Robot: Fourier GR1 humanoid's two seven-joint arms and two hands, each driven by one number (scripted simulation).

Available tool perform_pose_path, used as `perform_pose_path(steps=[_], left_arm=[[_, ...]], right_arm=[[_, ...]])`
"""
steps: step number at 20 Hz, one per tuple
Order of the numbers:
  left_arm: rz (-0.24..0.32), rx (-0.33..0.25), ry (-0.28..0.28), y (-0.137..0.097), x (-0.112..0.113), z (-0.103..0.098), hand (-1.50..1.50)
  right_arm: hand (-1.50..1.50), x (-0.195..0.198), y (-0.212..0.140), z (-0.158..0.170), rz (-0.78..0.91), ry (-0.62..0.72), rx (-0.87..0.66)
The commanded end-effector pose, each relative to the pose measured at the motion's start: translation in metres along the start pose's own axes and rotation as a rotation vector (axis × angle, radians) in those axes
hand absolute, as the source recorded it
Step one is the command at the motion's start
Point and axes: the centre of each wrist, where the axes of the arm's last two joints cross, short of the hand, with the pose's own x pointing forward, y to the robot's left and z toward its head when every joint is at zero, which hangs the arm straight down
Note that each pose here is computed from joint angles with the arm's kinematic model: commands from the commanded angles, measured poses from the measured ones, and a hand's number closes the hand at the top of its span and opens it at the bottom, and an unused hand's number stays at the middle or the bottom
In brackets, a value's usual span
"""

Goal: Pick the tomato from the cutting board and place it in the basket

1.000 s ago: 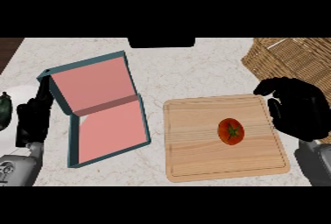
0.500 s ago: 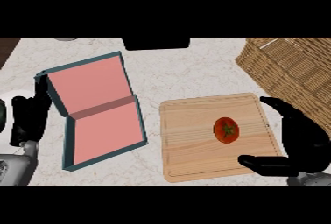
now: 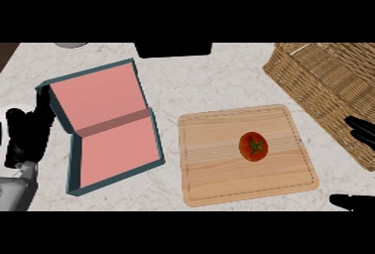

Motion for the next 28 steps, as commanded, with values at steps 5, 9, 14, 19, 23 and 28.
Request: perform_pose_path(steps=[5, 9, 14, 19, 23, 28], left_arm=[[0.027, -0.127, 0.058, -0.028, -0.005, -0.005, 0.0], [0.009, -0.142, 0.058, -0.036, -0.005, 0.008, 0.0], [0.0, -0.15, 0.051, -0.05, -0.011, 0.001, 0.0], [0.02, -0.148, 0.053, -0.037, -0.002, -0.018, 0.0], [0.017, -0.161, 0.049, -0.034, -0.003, -0.009, 0.0], [0.001, -0.171, 0.044, -0.052, 0.016, -0.011, 0.0]], right_arm=[[-1.5, 0.047, -0.021, 0.005, 0.062, 0.096, 0.319], [-1.5, 0.058, -0.03, 0.021, 0.042, 0.134, 0.319], [-1.5, 0.045, -0.022, 0.021, 0.042, 0.168, 0.242], [-1.5, 0.053, -0.013, 0.016, 0.078, 0.187, 0.158], [-1.5, 0.028, 0.009, 0.013, 0.086, 0.184, 0.134], [-1.5, 0.01, 0.041, 0.008, 0.043, 0.205, 0.158]])
